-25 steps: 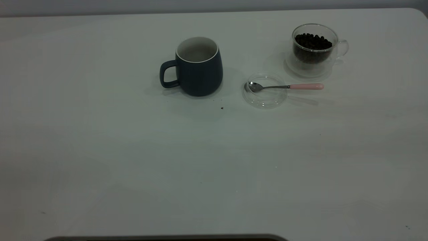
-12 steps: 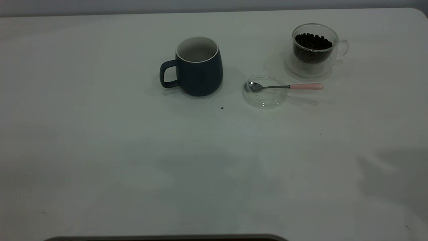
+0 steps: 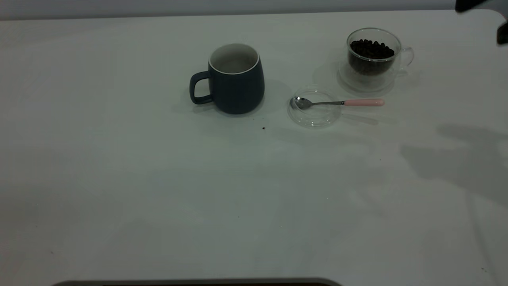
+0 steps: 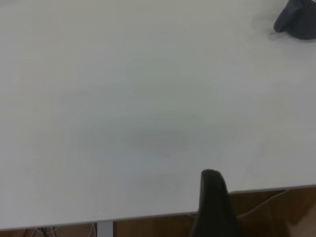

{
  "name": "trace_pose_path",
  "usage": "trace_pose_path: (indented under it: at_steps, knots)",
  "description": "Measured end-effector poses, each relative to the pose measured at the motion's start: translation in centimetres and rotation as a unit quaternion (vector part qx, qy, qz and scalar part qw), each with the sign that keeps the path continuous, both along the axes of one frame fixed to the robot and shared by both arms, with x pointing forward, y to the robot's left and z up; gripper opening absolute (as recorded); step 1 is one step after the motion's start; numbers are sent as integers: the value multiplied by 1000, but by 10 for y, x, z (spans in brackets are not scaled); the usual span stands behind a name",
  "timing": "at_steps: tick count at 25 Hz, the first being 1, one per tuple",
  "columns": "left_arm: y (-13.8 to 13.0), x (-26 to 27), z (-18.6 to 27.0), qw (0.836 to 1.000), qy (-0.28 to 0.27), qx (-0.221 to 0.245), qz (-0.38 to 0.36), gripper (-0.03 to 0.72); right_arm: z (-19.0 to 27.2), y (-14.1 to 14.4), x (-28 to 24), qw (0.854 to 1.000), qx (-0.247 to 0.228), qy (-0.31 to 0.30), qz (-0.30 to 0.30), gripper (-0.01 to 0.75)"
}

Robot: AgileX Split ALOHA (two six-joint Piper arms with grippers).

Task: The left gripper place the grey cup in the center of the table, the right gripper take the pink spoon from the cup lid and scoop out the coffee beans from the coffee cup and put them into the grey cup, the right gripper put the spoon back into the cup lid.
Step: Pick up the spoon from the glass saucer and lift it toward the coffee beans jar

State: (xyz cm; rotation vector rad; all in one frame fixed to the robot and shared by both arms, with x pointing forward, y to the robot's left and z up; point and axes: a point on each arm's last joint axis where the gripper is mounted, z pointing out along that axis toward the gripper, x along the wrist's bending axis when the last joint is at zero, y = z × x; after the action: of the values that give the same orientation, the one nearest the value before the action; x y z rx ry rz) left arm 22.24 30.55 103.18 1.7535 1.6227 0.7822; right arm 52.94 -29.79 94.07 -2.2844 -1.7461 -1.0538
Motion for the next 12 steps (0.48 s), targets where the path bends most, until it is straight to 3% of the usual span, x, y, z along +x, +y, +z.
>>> trace_pose_path:
  at_steps: [4, 12]
  knots:
    - [0, 0, 0, 1000, 0, 0, 0, 567, -39, -15, 11, 999, 41, 18, -13, 701]
    - [0, 0, 0, 1000, 0, -1, 0, 567, -104, -16, 23, 995, 82, 29, -42, 701]
